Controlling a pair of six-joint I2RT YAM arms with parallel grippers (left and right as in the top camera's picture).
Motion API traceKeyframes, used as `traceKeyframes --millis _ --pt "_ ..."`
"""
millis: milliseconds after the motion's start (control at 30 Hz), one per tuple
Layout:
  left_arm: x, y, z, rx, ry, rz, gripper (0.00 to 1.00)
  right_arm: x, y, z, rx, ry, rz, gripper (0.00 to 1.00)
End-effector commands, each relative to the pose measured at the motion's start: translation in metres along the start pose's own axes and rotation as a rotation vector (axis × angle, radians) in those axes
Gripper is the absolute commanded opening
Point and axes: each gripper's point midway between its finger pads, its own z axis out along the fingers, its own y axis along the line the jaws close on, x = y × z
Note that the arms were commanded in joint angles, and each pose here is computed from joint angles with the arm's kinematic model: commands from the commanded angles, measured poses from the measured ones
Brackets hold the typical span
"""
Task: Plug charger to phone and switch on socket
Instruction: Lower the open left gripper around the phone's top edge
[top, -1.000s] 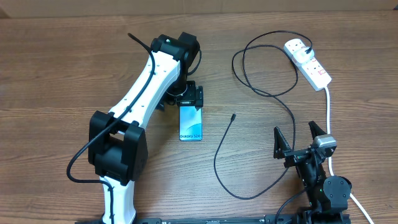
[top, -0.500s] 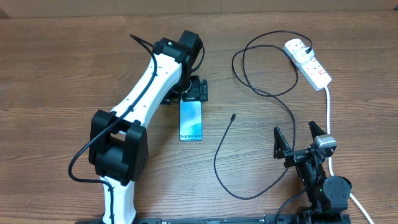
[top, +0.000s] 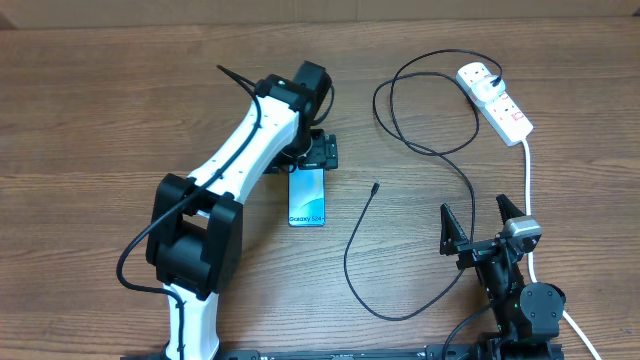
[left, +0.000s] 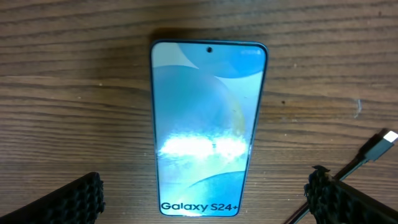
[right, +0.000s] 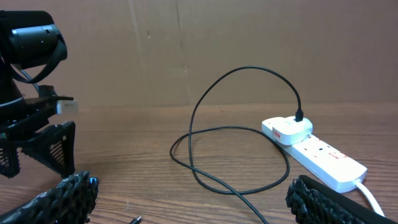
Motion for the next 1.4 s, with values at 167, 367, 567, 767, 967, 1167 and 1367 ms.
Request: traceKeyframes --millis 167,367,567,767,967,1167,1367 --pt "0.003 0.004 0.014 -0.088 -0.009 0.018 0.99 0.002 0.000 0.000 -0.002 -0.004 -0.002 1.00" --pt "0.000 0.008 0.014 -0.083 -0.008 0.003 1.00 0.002 0.000 0.000 -0.002 -0.004 -0.002 1.00" --pt "0.003 0.010 0.021 -0.087 -0.002 -0.042 0.99 0.002 0.001 0.000 -0.003 -0.004 -0.002 1.00" --pt "0.006 0.010 0.030 -0.077 0.003 -0.052 1.00 0.002 0.000 0.000 -0.002 -0.004 -0.002 1.00" --pt "0.005 0.004 0.030 -0.046 0.004 -0.058 1.00 0.002 0.000 0.000 -0.002 -0.004 -0.002 1.00" --pt "0.004 0.007 0.031 -0.063 -0.002 -0.057 1.00 0.002 0.001 0.000 -0.003 -0.004 -0.002 1.00" --pt "0.009 0.010 0.037 -0.072 0.010 -0.057 1.00 0.002 0.000 0.000 -0.002 -0.004 -0.002 1.00"
